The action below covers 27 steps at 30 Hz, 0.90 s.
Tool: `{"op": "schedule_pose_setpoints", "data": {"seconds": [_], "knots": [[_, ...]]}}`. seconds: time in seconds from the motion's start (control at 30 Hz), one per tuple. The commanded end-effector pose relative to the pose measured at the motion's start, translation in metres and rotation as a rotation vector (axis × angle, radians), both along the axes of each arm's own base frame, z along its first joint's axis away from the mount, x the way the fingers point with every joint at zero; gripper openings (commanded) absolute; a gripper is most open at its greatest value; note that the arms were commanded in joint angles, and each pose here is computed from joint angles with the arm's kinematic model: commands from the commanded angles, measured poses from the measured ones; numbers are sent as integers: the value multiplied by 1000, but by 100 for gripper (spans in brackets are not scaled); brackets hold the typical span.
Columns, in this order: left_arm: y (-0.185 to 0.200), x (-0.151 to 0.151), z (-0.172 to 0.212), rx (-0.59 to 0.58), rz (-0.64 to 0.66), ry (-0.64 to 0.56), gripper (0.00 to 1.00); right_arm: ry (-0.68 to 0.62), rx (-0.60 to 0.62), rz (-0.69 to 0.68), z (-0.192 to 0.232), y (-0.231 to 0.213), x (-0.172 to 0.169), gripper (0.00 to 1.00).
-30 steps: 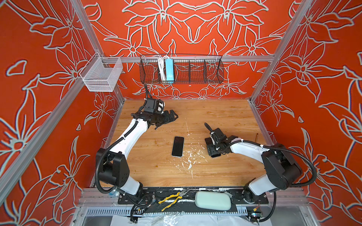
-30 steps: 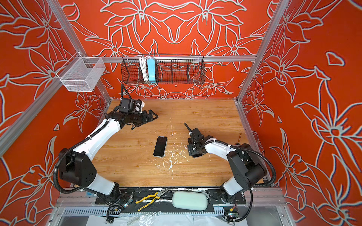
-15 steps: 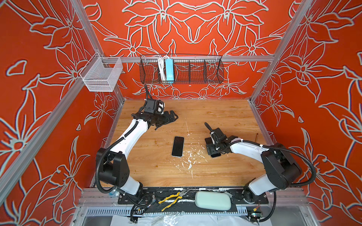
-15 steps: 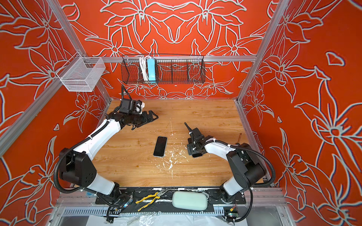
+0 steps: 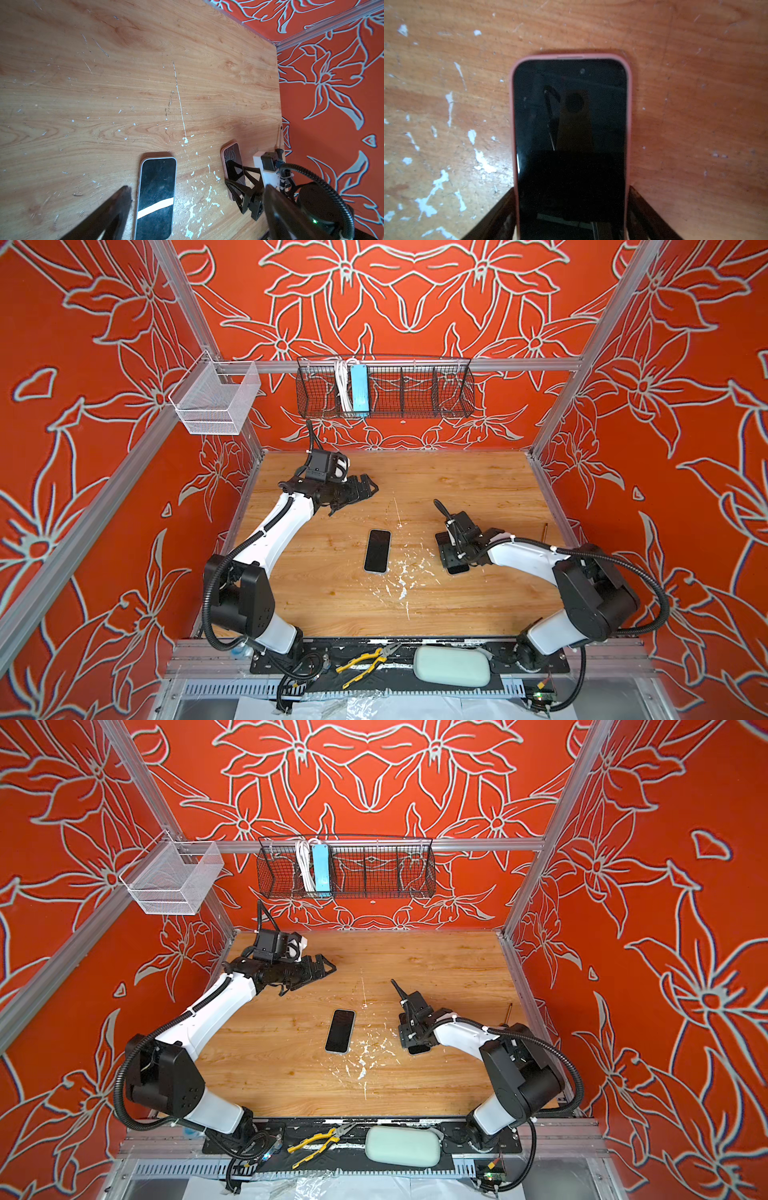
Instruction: Take the phone out of the phone case
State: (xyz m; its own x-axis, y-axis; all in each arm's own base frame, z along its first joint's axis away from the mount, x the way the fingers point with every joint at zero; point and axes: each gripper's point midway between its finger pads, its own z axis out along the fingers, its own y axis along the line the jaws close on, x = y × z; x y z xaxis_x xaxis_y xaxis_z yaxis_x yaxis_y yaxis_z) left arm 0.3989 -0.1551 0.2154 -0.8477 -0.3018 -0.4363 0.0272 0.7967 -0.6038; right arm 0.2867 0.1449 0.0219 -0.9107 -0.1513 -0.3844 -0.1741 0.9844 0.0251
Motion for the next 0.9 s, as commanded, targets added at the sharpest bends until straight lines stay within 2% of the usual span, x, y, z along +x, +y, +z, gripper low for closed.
{"op": "schedule_pose_setpoints", "data": {"seconds": [0.0,0.4,0.63,0.8,0.87], "knots": [[2,-2,2,-4,1,-3,97,86,-30,-10,-15,-12,-23,71],[4,-5,-4,14,3,-7,97,54,-11,14,-1,-4,-13,66],[-1,-6,-3,-24,1,10,97,40,14,20,0,1,-9,61],[-4,-14,-10,8,57,34,97,23,38,26,3,6,-5,59],[-8,-20,-13,-19,70,57,97,18,46,33,8,8,-4,57]]}}
